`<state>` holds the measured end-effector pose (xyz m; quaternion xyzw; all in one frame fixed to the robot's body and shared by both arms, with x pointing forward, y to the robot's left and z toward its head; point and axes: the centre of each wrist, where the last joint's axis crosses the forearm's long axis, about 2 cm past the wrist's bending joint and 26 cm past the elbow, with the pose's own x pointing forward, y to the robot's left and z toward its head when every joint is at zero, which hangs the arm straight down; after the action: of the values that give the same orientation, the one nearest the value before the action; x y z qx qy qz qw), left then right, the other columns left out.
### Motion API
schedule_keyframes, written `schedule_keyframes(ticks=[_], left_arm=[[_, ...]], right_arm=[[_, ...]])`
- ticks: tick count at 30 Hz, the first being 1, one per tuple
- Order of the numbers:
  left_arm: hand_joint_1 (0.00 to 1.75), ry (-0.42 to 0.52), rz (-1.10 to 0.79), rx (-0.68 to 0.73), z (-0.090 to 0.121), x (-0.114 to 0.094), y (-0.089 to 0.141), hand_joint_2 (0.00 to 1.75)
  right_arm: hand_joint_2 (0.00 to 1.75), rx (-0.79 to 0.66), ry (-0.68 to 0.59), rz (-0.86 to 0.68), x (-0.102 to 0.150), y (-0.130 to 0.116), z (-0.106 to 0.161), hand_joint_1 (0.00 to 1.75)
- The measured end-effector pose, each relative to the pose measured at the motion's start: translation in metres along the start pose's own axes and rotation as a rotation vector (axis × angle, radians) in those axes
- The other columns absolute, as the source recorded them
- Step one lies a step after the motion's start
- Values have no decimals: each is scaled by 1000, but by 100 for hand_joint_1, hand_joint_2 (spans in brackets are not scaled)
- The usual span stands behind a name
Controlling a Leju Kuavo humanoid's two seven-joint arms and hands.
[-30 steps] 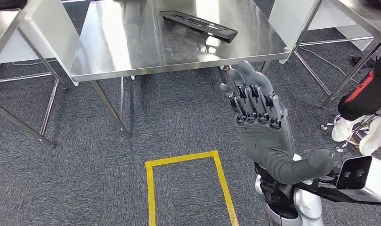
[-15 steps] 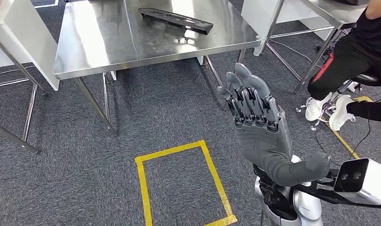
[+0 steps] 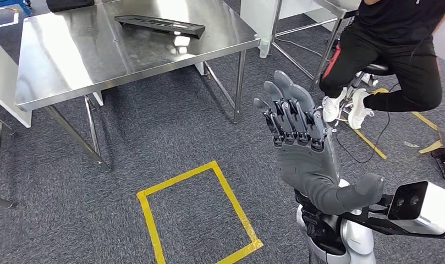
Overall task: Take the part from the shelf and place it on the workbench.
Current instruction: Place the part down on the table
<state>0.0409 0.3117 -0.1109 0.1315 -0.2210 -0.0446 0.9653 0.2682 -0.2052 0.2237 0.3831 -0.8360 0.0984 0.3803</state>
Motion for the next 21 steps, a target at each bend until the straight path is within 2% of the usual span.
schedule_keyframes(ticks=[13,21], left_arm=[[0,7,7,-20,1,-3,-2,0],[0,14,27,-19,1,-2,-2,0]], right_arm=[[0,8,6,-7,-3,1,8,0],[0,41,5,-14,-4,3,3,0]])
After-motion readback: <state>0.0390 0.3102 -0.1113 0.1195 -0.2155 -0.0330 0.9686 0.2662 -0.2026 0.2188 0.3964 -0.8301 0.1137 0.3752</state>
